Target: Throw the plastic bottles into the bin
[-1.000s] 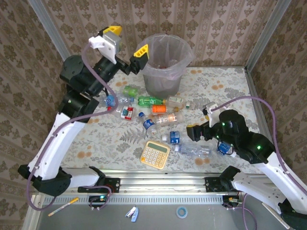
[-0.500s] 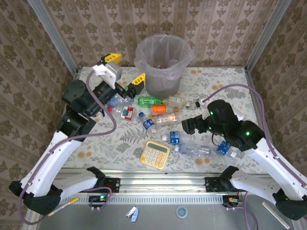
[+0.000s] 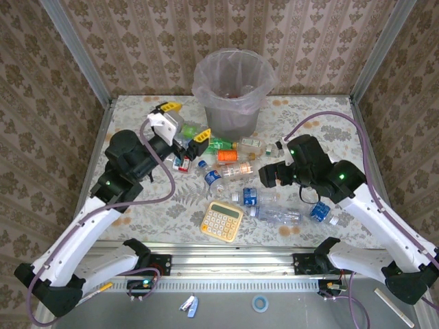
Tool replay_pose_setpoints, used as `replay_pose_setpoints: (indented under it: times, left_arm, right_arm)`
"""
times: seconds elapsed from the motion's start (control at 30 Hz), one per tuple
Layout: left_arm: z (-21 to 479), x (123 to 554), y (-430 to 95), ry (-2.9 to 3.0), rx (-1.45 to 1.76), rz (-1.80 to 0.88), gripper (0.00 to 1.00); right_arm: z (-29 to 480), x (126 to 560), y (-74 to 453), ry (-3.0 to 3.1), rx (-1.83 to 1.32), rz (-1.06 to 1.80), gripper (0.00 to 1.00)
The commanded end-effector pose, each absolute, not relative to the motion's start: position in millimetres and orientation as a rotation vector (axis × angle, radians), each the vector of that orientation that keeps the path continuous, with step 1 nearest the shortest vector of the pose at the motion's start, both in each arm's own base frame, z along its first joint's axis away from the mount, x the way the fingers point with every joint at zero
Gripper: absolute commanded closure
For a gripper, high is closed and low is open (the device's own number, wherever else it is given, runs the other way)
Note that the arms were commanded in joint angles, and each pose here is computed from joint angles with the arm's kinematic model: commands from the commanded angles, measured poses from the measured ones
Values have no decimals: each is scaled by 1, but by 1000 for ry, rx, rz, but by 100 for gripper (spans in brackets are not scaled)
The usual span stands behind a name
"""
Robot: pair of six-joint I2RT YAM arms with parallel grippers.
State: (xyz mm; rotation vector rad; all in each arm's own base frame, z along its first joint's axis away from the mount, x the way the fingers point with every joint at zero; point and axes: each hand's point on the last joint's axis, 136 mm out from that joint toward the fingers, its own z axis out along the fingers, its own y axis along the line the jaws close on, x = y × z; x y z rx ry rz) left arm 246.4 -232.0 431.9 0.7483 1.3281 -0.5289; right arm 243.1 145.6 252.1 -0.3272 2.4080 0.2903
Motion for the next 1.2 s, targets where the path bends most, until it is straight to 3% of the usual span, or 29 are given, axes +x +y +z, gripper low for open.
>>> replay_pose_setpoints:
  times: [0.0,0.43,0.8,1.17]
  left_arm:
    - [432,242,-228,1317,717,-569,0]
    - [402,228,-225,1364,792,-573,0]
    - [380,206,-213,1363,863,-549,0]
    - [360,212,-204,1374,820,-556,0]
  right_arm:
    - [246,235,142,2467,-300,300,0]
    - [189,231,149,2616,-200,382,0]
    - [175,272,170,2608,-11,598,0]
    - [130,310,190,2705,114,657,0]
